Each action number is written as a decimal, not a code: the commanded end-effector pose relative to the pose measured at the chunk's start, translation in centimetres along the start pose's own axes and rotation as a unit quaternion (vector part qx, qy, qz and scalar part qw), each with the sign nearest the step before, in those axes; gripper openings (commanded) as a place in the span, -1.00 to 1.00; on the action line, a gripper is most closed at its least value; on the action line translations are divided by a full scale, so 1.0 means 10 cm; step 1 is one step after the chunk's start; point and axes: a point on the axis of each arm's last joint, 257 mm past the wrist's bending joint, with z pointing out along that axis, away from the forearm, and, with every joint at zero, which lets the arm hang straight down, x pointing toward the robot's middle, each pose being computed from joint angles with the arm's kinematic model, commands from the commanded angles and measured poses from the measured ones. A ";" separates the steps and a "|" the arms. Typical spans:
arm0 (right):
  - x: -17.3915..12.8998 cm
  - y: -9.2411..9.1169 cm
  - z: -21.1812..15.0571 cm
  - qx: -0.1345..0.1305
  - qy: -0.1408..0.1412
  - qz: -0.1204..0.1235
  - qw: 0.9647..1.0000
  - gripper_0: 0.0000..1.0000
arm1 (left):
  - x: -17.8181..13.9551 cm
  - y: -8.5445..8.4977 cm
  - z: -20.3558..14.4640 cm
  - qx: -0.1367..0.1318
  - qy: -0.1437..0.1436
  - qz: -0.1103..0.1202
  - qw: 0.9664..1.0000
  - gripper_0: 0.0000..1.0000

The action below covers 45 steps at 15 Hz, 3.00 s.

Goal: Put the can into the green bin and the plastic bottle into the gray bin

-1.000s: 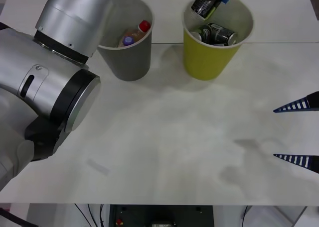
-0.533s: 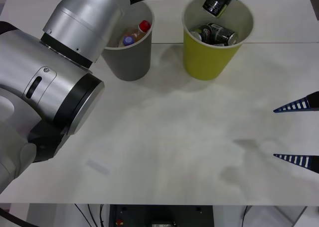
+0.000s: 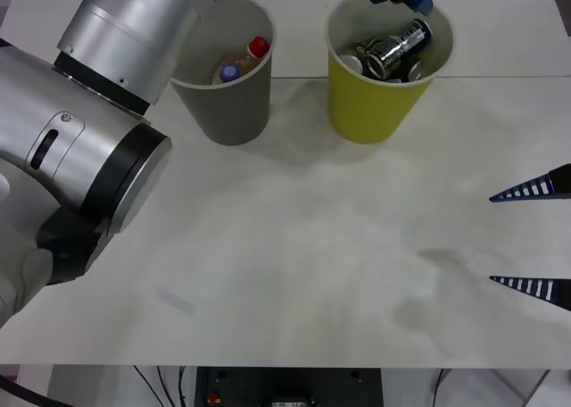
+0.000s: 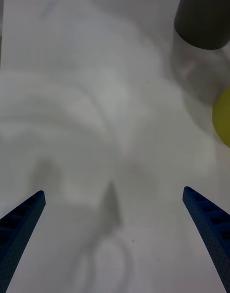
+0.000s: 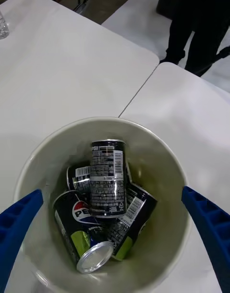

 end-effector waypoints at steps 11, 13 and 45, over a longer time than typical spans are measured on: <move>0.00 0.00 0.00 0.000 0.000 0.000 1.000 1.00 | 1.27 0.75 -1.39 0.092 -0.001 0.072 0.993 1.00; 0.00 0.00 0.00 0.000 0.000 0.000 1.000 1.00 | 1.49 0.83 -1.56 0.098 -0.006 0.091 0.991 1.00; 0.00 0.00 0.00 0.000 0.000 0.000 1.000 1.00 | 4.51 0.28 -2.85 0.101 0.082 0.312 0.941 1.00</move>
